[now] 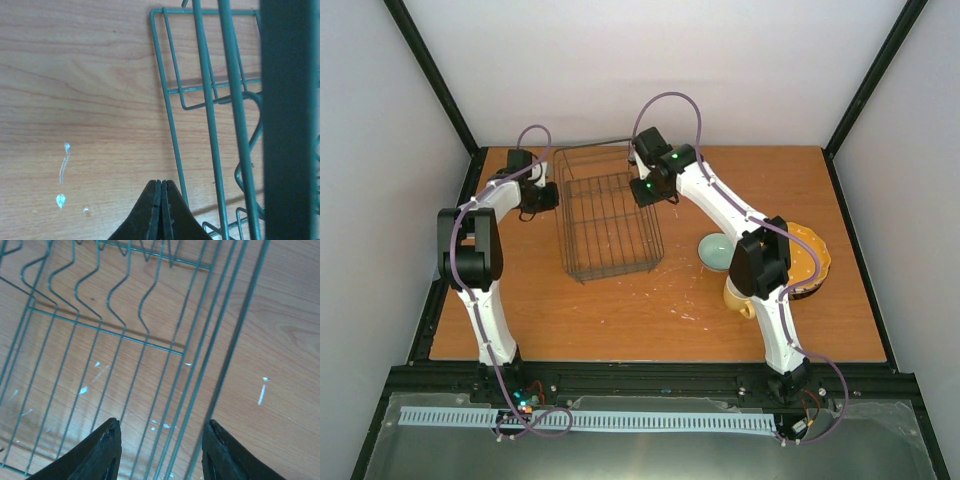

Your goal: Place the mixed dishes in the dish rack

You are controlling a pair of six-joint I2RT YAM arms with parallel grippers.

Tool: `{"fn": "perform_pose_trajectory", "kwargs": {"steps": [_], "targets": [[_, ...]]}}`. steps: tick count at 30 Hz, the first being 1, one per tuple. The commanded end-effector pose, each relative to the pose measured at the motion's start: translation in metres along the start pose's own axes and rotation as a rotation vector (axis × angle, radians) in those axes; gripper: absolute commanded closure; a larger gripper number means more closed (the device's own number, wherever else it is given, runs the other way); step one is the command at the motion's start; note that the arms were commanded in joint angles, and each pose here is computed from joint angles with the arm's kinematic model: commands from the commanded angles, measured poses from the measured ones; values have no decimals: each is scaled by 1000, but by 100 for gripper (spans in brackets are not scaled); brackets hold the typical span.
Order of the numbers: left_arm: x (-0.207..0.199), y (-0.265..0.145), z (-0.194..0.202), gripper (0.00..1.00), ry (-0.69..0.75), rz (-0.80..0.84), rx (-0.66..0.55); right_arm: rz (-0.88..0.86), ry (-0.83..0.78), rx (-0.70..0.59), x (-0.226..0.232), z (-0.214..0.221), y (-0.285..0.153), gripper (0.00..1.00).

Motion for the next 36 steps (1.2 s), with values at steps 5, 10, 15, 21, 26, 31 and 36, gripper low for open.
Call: {"fn": "perform_pose_trajectory", "kwargs": {"steps": [5,10,15,21,26,31,36], "targets": [[-7,-13,-22,99,60,-20,-54,209,120,65,-42,10,5,57],[-7,-11,-22,99,61,-14,-56,198,178,136,-60,22,17,57],[-6,-8,-23,99,75,-19,-53,98,184,143,-52,20,19,57],[-5,-5,-24,99,91,-19,-53,31,203,156,-46,22,22,64],[-4,0,-27,99,105,-13,-55,31,209,203,-47,30,32,95],[-4,4,-34,99,121,-3,-64,23,217,269,-48,44,41,97],[-5,7,-45,99,129,14,-81,20,219,295,-49,56,41,97]]}}
Point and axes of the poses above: each gripper's point midway between its finger pads, its own y axis out along the fingers, its own x axis along the line the jaws close on, z = x × y, the point moved 8 cm from there along -y, back along the fingers, and after that the axes turned 9 degrees about y, right-handed, at the moved point
